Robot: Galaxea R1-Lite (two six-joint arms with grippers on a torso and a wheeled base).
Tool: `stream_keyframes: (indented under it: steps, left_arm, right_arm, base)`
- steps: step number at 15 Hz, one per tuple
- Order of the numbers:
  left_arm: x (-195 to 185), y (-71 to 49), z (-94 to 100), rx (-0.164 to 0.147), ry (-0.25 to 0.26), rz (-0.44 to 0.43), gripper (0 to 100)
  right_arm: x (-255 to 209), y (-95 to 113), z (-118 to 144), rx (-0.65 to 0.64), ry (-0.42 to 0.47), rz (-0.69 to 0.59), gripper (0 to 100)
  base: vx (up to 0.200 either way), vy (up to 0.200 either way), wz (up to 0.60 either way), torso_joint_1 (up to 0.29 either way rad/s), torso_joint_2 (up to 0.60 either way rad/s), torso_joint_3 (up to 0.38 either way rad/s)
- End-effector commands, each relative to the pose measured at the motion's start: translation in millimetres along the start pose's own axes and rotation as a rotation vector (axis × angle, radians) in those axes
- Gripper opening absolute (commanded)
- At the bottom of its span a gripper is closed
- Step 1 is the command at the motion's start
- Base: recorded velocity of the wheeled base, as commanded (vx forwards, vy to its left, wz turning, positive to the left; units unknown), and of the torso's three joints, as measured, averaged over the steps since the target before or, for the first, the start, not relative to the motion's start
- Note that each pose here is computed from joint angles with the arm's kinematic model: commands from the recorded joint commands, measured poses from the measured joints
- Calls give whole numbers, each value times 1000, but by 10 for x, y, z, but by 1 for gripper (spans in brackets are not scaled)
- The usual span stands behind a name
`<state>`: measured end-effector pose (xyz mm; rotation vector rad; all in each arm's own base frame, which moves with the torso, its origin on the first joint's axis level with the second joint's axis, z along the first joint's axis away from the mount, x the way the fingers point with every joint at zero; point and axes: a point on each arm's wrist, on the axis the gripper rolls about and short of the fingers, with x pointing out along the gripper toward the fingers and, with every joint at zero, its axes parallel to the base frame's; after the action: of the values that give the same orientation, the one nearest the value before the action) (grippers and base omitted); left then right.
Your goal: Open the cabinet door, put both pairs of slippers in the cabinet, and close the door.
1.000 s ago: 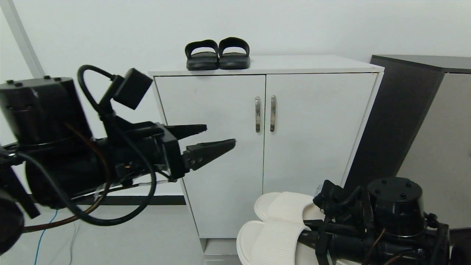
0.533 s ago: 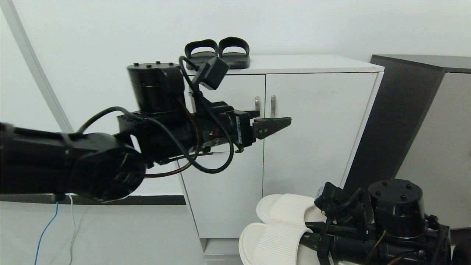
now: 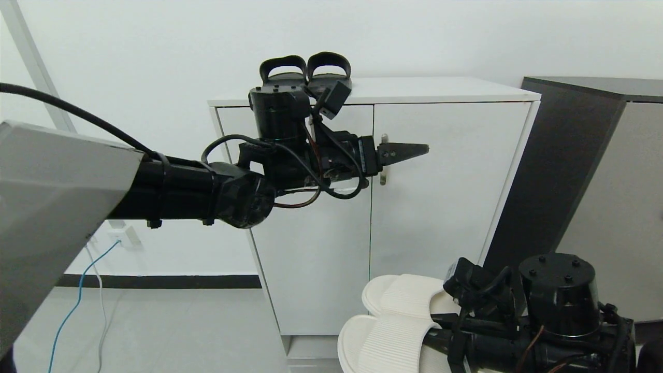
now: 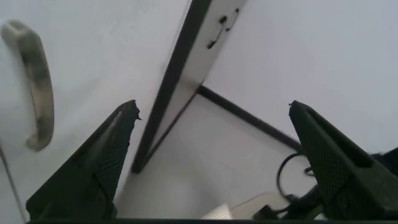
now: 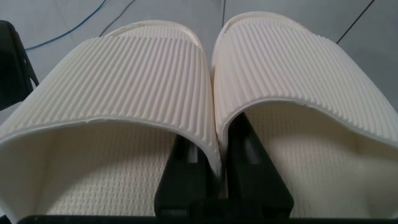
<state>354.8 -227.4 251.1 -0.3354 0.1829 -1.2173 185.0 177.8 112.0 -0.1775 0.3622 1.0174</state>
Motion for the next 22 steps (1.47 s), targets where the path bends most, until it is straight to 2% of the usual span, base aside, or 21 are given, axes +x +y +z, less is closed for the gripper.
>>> stream_keyframes:
  steps: [1,2,5,8,12,15,17,18,22]
  left_arm:
    - [-29,94,29,-5,-7,21,100]
    - [-39,102,32,-11,-4,31,100]
    - [-10,99,39,-21,-27,132,100]
    - [74,186,68,-15,-46,206,100]
    - [168,208,64,-17,-40,210,100]
    - [324,294,-39,-22,-31,208,100]
    - [391,293,-60,-20,-33,199,100]
    - [388,292,-67,-22,-31,200,0]
    - [329,241,-41,-22,-42,232,0]
  right_arm:
    - [-3,1,3,-1,-2,0,0]
    - [-2,1,7,-4,-3,0,0]
    - [-6,2,6,-6,-3,0,0]
    - [-2,1,7,-6,-3,0,0]
    - [-7,3,2,-7,-2,0,0]
    - [-8,3,-2,-8,0,1,0]
    - [-10,4,-6,-8,1,1,0]
    - [-10,4,-5,-13,0,1,0]
    - [-21,14,-30,-14,8,6,0]
  base:
    - [0,0,0,0,0,0]
    - [0,0,0,0,0,0]
    - [0,0,0,0,0,0]
    - [0,0,0,0,0,0]
    - [0,0,0,0,0,0]
    - [0,0,0,0,0,0]
    - [0,0,0,0,0,0]
    - [0,0,0,0,0,0]
    - [0,0,0,0,0,0]
